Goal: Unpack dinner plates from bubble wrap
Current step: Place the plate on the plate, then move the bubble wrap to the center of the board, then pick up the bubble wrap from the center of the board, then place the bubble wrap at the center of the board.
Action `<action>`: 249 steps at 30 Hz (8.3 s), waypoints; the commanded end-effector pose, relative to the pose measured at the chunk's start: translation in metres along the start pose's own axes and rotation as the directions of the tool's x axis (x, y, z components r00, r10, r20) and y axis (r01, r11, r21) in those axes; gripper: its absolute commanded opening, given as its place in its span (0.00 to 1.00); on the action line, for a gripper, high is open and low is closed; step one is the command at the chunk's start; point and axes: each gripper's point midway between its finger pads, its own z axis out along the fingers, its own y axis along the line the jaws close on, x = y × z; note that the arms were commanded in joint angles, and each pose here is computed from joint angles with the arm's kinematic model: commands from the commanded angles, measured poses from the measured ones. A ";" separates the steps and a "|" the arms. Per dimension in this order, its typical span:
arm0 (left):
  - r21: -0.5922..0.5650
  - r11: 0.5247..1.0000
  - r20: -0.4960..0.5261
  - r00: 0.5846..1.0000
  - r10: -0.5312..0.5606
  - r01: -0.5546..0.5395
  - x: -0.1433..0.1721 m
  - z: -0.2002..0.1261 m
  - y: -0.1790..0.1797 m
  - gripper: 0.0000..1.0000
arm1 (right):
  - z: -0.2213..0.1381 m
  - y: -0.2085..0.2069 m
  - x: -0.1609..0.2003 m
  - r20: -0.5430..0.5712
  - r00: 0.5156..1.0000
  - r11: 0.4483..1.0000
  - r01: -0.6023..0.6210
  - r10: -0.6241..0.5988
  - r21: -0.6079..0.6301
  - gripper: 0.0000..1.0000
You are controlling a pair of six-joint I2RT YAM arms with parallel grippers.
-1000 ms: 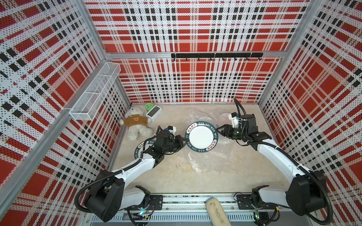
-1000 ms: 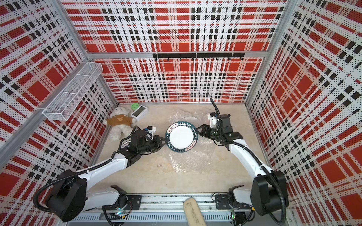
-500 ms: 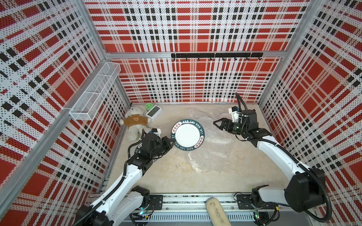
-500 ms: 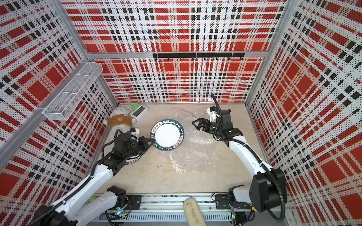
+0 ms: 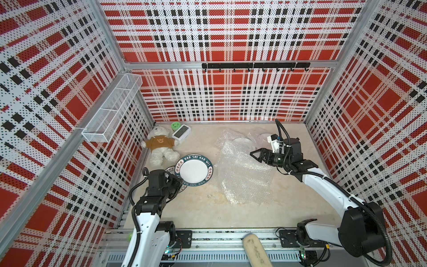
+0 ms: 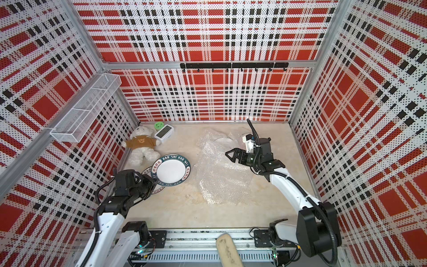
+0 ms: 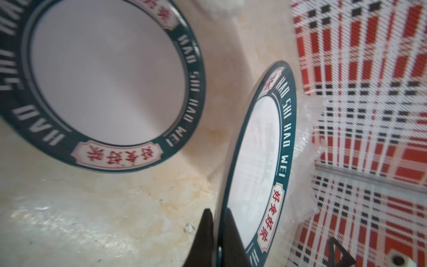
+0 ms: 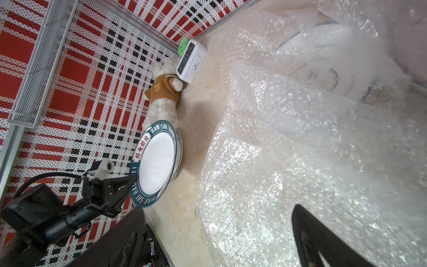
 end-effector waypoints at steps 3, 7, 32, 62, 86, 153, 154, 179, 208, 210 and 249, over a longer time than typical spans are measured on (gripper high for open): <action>-0.042 0.997 0.079 0.995 -0.054 0.057 -0.022 0.001 0.023 0.00 | 0.002 0.010 0.004 0.009 1.000 0.998 0.027 -0.026 -0.064 1.00; -0.041 0.991 0.110 0.987 -0.119 0.125 -0.033 0.003 0.038 0.00 | 0.010 0.007 0.013 -0.022 1.000 0.997 0.001 -0.003 -0.083 1.00; -0.116 0.965 0.228 0.952 -0.203 0.234 -0.054 0.009 0.089 0.07 | 0.032 0.004 0.039 -0.097 0.995 0.992 -0.017 0.005 -0.127 1.00; -0.226 0.968 0.317 0.931 0.182 -0.112 -0.085 -0.082 -0.011 1.00 | 0.034 -0.026 0.016 -0.079 0.997 0.999 -0.021 0.024 0.032 1.00; 0.294 0.573 -0.306 0.493 0.815 -0.765 0.202 0.147 -0.167 1.00 | 0.035 -0.124 0.051 -0.107 0.975 0.953 -0.160 0.193 0.259 1.00; 0.207 0.829 -0.325 0.763 0.559 -0.519 0.139 0.275 -0.207 0.87 | 0.007 -0.022 -0.001 -0.039 0.998 0.996 -0.048 0.051 0.075 1.00; 0.210 0.829 -0.321 0.764 0.560 -0.519 0.138 0.279 -0.209 0.87 | 0.007 -0.022 -0.001 -0.042 0.998 0.996 -0.048 0.051 0.077 1.00; 0.279 0.869 -0.315 0.816 0.485 -0.408 0.126 0.286 -0.229 0.78 | 0.014 -0.027 0.004 -0.070 0.995 0.996 -0.065 0.070 0.064 1.00; 0.260 0.925 -0.331 0.875 0.354 -0.276 0.119 0.311 -0.240 0.07 | -0.004 -0.030 0.016 -0.068 0.997 0.991 -0.018 0.027 0.130 1.00; 0.286 0.922 -0.304 0.887 0.346 -0.262 0.101 0.296 -0.257 0.02 | -0.006 -0.030 0.015 -0.065 0.998 0.989 -0.012 0.022 0.145 1.00; 0.494 0.794 -0.477 0.653 0.589 -0.355 0.220 0.050 -0.164 0.00 | -0.092 -0.019 -0.033 0.109 0.987 0.905 0.061 -0.118 0.421 1.00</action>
